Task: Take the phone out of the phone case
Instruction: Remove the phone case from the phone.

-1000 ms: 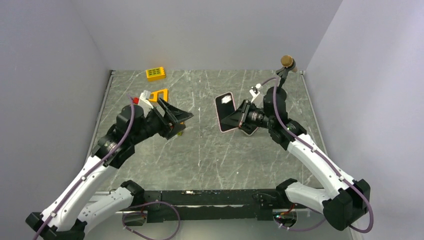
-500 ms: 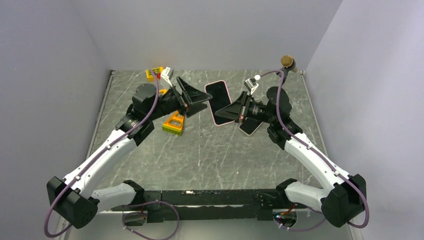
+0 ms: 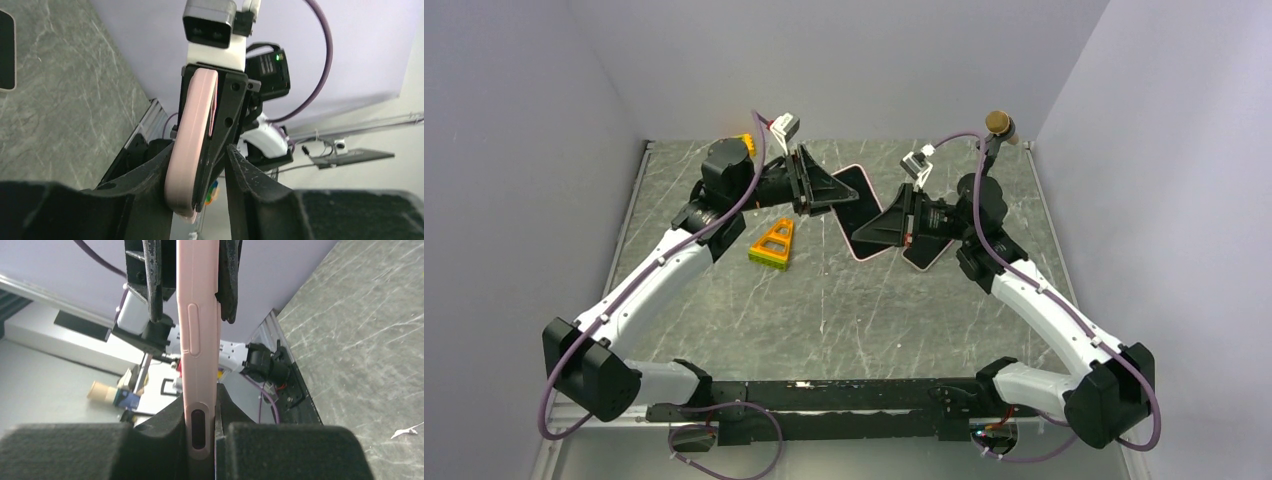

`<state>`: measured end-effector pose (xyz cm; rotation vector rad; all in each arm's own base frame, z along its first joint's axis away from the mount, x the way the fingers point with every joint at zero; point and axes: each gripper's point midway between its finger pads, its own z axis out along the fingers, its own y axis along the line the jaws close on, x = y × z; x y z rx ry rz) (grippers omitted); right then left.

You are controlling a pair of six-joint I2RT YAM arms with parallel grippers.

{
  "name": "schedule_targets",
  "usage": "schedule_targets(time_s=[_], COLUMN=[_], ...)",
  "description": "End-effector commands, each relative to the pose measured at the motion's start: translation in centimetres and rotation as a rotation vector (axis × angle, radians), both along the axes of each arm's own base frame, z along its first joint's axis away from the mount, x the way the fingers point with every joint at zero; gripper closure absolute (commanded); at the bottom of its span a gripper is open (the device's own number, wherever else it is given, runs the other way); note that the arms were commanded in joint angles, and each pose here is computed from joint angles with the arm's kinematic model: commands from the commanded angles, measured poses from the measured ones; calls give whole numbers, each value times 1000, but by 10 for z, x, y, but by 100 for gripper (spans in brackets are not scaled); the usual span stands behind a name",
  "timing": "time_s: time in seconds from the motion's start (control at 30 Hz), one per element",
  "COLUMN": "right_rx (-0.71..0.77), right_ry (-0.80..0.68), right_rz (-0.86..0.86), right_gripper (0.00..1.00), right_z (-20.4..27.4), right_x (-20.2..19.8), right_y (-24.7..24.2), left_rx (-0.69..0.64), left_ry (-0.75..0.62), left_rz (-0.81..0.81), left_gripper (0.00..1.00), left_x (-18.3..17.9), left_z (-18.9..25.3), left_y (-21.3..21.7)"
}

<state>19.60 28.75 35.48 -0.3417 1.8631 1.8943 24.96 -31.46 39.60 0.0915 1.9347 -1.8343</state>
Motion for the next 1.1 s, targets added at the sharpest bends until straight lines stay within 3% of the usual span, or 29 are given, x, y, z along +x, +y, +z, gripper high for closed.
schedule_targets(time_s=[0.0,0.1,0.23,0.33,0.37,0.4,0.47,0.5,0.57,0.67,0.77,0.87,0.93,1.07], right_rx=[13,10,2,-13,-25,-56,-228,-318,-451,-506,-457,-323,-236,-180], right_ry=[-108,-113,-109,-104,-117,-130,-95,-77,-54,-56,-49,-22,-11,6], right_rz=[125,165,188,185,177,150,-2,-72,-141,-168,-183,-126,-54,-25], right_gripper=[100,100,100,100,94,78,36,20,10,8,10,19,32,34], right_z=[16,15,14,13,12,8,-19,-33,-55,-65,-59,-45,-33,-13], right_x=[-23,-31,-35,-35,-33,-29,-6,4,11,7,4,-4,-11,-6], right_y=[0,1,4,6,6,5,-1,-8,-22,-33,-33,-21,-12,-4], left_rx=[-13,-26,-44,-43,-30,-3,94,142,220,203,79,-95,-178,-256], left_ry=[-136,-143,-143,-132,-120,-107,-61,-44,-16,-5,74,86,54,10], left_rz=[-139,-149,-162,-170,-167,-142,-30,42,167,251,242,258,320,439], left_gripper=[58,59,69,88,95,100,100,100,100,100,100,100,100,100], left_x=[-37,-39,-42,-42,-42,-39,-23,-16,-6,-1,-5,-8,-4,4], left_z=[20,21,24,23,21,18,4,-2,-12,-15,-18,-5,8,28], left_y=[6,5,-4,-11,-12,-10,4,15,39,62,70,75,82,98])
